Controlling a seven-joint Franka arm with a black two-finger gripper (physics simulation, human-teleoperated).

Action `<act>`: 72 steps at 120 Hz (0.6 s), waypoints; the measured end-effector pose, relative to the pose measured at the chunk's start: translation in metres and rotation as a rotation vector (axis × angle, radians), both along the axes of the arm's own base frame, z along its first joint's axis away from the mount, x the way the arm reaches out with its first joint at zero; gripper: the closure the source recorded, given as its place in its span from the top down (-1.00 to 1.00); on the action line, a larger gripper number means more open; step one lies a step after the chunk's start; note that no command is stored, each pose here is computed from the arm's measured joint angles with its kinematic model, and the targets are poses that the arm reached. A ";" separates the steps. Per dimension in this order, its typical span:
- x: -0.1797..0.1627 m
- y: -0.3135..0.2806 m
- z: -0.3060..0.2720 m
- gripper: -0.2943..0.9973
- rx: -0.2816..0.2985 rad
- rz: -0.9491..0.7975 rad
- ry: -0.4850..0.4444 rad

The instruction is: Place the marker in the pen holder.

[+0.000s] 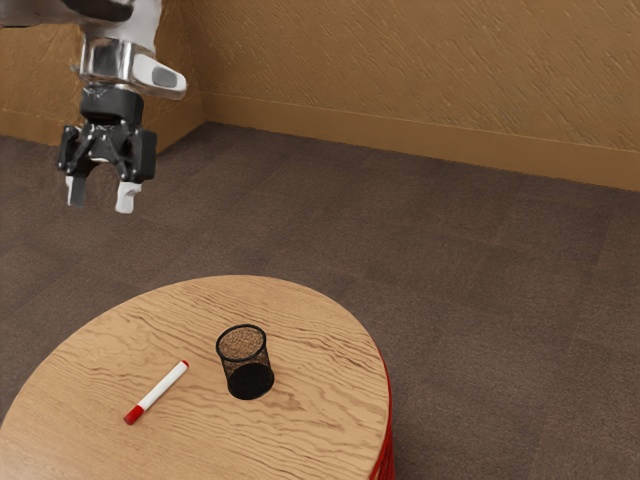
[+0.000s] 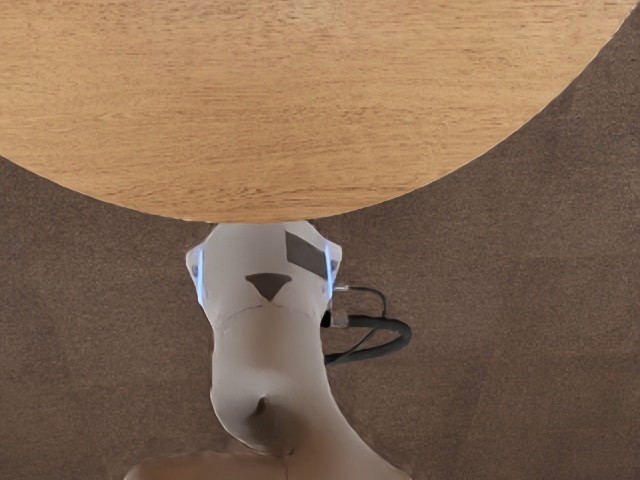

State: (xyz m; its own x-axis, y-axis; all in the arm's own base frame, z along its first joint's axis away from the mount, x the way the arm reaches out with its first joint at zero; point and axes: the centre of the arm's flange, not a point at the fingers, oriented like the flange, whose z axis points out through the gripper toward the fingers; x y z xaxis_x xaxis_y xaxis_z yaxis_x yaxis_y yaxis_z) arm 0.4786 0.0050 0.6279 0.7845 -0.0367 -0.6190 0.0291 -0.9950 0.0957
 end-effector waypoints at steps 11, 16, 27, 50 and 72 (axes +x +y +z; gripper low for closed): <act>0.036 0.018 -0.030 0.52 -0.016 0.059 -0.180; 0.047 0.023 -0.039 0.52 -0.023 0.083 -0.228; 0.055 0.046 -0.086 0.50 0.016 0.131 -0.222; -0.036 0.111 -0.221 0.50 0.029 0.248 -0.188; -0.035 0.100 -0.297 0.49 0.079 0.208 -0.261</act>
State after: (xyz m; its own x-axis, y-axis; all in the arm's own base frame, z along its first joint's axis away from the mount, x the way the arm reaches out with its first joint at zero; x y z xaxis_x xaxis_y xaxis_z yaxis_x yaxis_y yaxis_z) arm 0.4436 0.1047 0.3310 0.9025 0.1810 -0.3909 0.2168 -0.9750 0.0491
